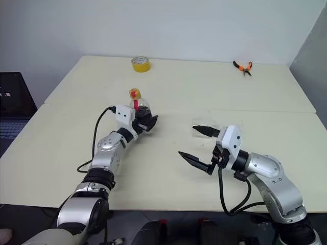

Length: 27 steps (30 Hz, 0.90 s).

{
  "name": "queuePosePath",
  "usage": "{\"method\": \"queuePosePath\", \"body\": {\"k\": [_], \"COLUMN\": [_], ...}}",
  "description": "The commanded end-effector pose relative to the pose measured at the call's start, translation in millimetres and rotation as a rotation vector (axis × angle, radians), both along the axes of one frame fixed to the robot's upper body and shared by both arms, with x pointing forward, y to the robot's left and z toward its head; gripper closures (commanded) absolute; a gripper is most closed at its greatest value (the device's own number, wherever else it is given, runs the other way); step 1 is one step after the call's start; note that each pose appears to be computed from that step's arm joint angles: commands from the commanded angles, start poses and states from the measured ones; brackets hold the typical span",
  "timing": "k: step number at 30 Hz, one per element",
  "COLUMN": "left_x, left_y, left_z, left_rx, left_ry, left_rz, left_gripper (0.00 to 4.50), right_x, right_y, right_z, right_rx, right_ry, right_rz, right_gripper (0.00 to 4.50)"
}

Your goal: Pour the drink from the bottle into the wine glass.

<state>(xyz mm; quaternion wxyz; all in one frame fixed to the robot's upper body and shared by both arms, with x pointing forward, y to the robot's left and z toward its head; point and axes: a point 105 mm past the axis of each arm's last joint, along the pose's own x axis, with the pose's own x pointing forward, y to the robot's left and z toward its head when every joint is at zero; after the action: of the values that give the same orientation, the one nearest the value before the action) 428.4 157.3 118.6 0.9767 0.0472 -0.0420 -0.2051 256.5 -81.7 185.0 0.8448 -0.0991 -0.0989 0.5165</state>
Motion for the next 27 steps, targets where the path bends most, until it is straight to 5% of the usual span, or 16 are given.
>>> {"method": "queuePosePath", "body": {"k": [1,4,14,19,27], "left_x": [2.9,3.2,-4.5,-20.8,-88.7], "left_y": [-4.0,-5.0,-3.4,-14.9,-72.3], "left_z": [15.5,16.8,22.4,30.4,31.2], "left_rx": [-0.021,-0.028,-0.033,-0.023,-0.017], "left_ry": [-0.057,-0.061,-0.092,-0.119,-0.026], "left_rz": [-0.012,-0.019,-0.051,-0.15,-0.574], "left_gripper": [0.04,0.21,2.45,2.61,2.66], "right_x": [-6.1,-6.2,-4.9,-5.7,-21.6], "right_y": [5.4,5.7,4.7,-0.8,-21.7], "right_z": [12.5,12.7,14.9,19.5,6.9], "right_rx": [0.011,0.01,0.015,0.039,-0.036], "right_ry": [-0.051,-0.05,-0.059,-0.062,-0.083], "right_rz": [0.022,0.022,0.009,-0.025,-0.113], "right_gripper": [0.0,0.0,0.0,0.0,0.0]}}
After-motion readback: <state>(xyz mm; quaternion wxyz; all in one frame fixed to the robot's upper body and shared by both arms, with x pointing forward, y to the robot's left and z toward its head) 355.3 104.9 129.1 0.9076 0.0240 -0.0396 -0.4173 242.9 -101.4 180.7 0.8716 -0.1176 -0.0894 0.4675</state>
